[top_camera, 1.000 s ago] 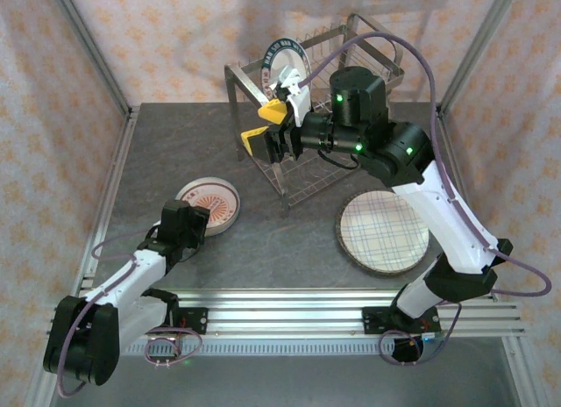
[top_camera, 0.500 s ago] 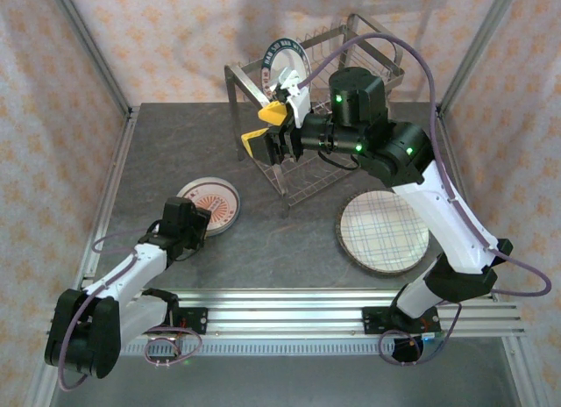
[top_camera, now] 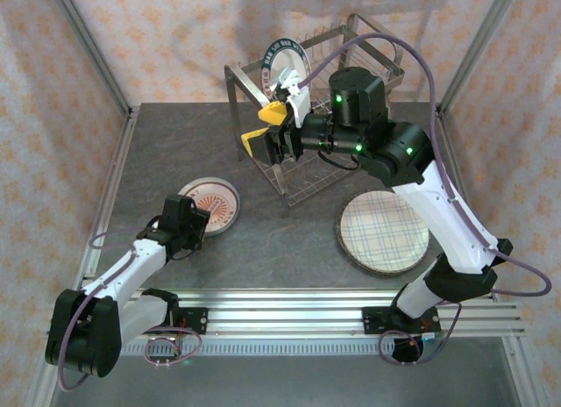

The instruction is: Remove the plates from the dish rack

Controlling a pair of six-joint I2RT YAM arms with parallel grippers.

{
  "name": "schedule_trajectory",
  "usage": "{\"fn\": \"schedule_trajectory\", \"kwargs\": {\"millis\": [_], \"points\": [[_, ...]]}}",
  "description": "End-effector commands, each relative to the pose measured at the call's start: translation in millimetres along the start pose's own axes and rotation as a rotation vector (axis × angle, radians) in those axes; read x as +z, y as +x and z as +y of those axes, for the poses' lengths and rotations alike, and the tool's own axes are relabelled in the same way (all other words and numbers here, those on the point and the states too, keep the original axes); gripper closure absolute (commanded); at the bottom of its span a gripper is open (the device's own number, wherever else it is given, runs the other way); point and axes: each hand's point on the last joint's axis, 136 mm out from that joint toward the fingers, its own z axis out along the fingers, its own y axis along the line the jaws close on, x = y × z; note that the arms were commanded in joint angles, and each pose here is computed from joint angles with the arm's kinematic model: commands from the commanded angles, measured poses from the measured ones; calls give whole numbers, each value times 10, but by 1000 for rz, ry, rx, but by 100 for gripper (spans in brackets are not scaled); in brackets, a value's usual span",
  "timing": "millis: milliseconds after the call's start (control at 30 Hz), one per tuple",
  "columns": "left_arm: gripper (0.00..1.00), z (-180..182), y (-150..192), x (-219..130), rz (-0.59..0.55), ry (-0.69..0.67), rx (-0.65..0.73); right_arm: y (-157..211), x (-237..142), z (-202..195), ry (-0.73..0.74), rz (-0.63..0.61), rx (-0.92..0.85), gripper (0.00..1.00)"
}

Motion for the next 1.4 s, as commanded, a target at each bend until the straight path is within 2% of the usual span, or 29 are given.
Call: {"fn": "schedule_trajectory", "kwargs": {"millis": [0,233,333,400,500,633,733,867,933,1100,1233,1367], "points": [[39,30,-88,-81,-42,-44,24,-115,-125,79,-8,-38,3,29],[32,-20,-106,-203,-49,-66,43,-182,-190,73,9,-68,4,29],[30,-98,-113,-278,-50,-58,53,-282,-275,1,70,-114,-9,30],[29,-203,-127,-367,-56,-38,59,-401,-383,-122,162,-169,-22,32],[28,-465,-183,-582,-83,9,93,-589,-601,-426,373,-251,-31,33],[28,-970,-266,-968,-123,98,163,-714,-810,-816,613,-291,-37,33],[27,-1448,-290,-1307,-154,224,228,-730,-867,-1126,695,-290,36,33],[27,-2125,-217,-1841,-186,427,347,-629,-740,-1509,660,-244,185,32],[27,-2452,-91,-2115,-177,546,415,-562,-607,-1641,601,-207,246,31],[26,-3029,315,-2826,-187,831,601,-339,-382,-1942,563,-144,353,31],[26,-3246,636,-3293,-206,1009,726,-175,-254,-2095,557,-106,404,32],[25,-3292,834,-3565,-259,1089,811,-30,-163,-2196,556,-69,433,35]]}}
